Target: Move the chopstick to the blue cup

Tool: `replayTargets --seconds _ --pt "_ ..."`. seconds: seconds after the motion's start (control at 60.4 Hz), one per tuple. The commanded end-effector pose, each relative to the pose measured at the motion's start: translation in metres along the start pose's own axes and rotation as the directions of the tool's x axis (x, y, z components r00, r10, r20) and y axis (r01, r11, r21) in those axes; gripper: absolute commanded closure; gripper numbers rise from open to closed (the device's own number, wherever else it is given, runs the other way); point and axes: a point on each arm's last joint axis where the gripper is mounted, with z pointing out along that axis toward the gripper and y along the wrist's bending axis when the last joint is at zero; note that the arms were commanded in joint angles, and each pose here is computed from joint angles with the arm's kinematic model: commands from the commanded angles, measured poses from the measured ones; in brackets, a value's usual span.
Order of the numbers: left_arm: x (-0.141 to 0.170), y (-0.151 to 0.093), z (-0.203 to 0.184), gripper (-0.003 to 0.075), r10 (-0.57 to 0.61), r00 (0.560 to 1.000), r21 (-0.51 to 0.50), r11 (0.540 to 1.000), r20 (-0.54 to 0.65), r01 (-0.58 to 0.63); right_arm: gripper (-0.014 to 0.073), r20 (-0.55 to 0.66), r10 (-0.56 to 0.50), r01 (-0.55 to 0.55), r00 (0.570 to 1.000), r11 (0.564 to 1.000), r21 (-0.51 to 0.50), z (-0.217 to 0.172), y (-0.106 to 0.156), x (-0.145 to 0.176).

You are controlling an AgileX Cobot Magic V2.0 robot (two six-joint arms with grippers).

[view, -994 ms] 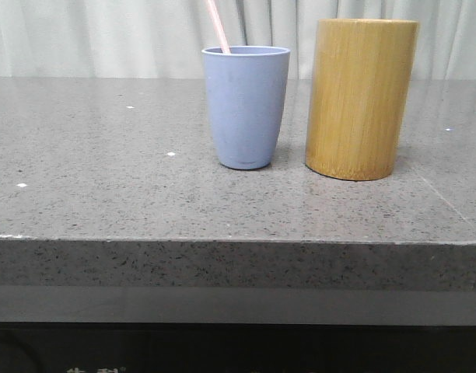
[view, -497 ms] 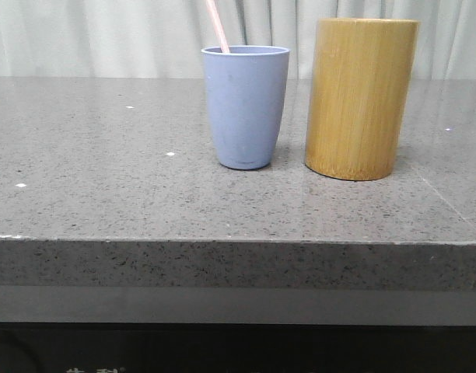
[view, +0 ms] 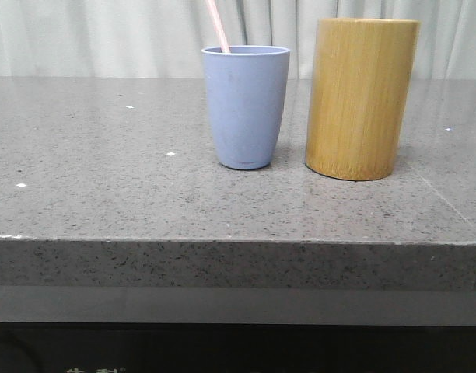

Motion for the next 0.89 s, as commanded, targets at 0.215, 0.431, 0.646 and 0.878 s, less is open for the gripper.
replayTargets --seconds 0.215,0.431,0.646,0.878 --pt "-0.007 0.0 -0.002 0.0739 -0.019 0.995 -0.001 1.0 0.102 0.019 0.0707 0.051 -0.039 0.037 0.998 0.998 0.045 0.004 -0.004 -0.001" --pt "-0.007 0.0 -0.002 0.0739 -0.019 0.995 -0.001 1.0 0.102 0.019 0.0707 0.049 -0.066 0.061 0.997 0.992 0.111 0.011 -0.014 0.041" --pt "-0.007 0.0 -0.002 0.0739 -0.019 0.995 -0.001 1.0 0.102 0.019 0.0707 -0.021 -0.06 0.062 0.998 0.991 0.121 0.02 -0.019 0.084" --pt "-0.007 0.0 -0.002 0.0739 -0.019 0.995 -0.001 1.0 0.102 0.019 0.0707 -0.045 -0.057 0.062 0.997 0.991 0.12 0.021 -0.019 0.089"
